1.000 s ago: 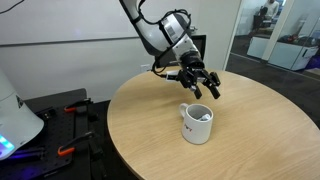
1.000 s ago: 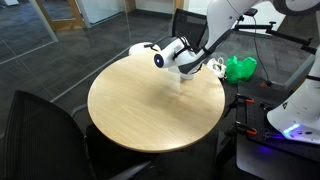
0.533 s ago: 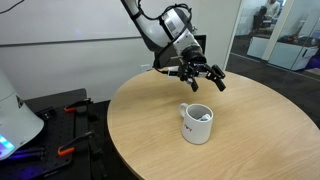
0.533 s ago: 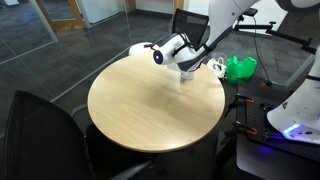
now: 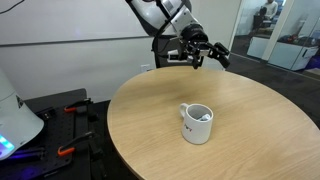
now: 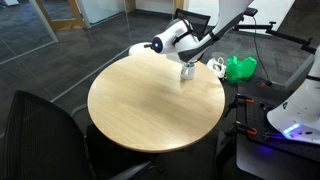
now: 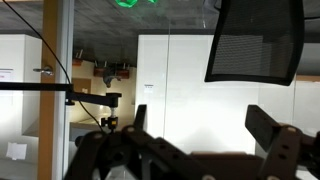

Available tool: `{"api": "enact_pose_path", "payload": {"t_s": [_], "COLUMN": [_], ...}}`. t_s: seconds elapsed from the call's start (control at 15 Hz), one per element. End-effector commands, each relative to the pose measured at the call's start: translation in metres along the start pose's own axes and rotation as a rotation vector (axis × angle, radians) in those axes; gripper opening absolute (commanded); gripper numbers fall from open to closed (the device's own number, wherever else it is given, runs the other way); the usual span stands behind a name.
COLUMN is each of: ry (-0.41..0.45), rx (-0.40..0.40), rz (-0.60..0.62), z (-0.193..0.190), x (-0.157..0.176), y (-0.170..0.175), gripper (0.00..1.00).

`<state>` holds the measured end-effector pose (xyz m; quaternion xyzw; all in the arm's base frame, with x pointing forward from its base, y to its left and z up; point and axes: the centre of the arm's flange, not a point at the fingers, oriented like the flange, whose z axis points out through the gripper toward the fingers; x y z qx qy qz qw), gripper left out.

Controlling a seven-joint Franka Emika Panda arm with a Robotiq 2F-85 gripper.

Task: Place the green marker inside the white mug

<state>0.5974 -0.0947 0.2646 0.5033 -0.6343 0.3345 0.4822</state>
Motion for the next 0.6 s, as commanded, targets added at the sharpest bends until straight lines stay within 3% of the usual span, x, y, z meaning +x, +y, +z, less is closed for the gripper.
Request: {"api": "enact_pose_path", "payload": {"t_s": [0.0,0.53], "ry": [0.005,0.009], "rx": [-0.002,-0.003], "rz": [0.004,0.004], "z": [-0.0026,-0.0056], "x": [0.0043,0.008], "y": [0.0023,0.008], "gripper": [1.0,1.0]}}
